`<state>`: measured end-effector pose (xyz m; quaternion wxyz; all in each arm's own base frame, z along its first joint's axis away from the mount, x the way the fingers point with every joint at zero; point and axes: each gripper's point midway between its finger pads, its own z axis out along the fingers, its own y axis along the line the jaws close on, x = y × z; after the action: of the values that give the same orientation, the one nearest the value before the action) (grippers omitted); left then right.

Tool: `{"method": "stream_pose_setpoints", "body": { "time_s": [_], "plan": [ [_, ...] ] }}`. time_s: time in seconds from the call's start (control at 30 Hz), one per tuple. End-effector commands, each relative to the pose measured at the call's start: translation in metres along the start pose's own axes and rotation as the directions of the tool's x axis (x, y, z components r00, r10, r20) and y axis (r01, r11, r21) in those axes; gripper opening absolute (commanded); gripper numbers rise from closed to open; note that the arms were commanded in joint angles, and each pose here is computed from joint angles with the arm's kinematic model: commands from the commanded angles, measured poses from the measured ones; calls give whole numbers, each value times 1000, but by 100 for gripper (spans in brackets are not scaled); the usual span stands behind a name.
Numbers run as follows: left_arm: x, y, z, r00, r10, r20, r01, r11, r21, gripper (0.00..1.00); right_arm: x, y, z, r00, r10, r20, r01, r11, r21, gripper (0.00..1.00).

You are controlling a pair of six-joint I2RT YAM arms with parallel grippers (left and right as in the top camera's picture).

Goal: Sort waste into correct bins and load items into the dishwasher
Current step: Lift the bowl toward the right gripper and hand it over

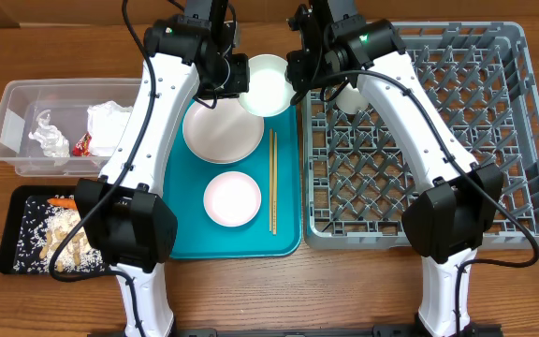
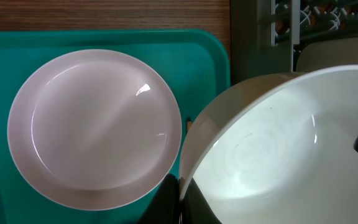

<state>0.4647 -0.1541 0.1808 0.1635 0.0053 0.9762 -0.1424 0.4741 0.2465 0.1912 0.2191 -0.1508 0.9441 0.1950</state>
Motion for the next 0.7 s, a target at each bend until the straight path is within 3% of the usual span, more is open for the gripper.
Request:
{"method": "stream_pose_setpoints", "body": {
  "time_s": [0.0, 0.3, 0.5, 0.67],
  "plan": [
    [-10, -1, -15, 999, 19, 48, -19, 1000, -6, 5, 0, 3, -1, 1000, -4, -3, 4, 1000, -2, 10],
    [-15, -8, -16, 998, 21, 66, -23, 999, 30, 7, 7, 2, -1, 1000, 4, -31, -4, 1000, 3, 6],
    [-28, -24, -23, 992, 32, 119, -47, 991, 125, 34, 0, -28, -4, 1000, 6, 5, -7, 988, 155, 4],
    [-46, -21, -47, 982, 24, 187, -49, 990, 130, 45, -17, -58, -12, 997, 19, 76, -37, 969, 242, 4]
  ]
}}
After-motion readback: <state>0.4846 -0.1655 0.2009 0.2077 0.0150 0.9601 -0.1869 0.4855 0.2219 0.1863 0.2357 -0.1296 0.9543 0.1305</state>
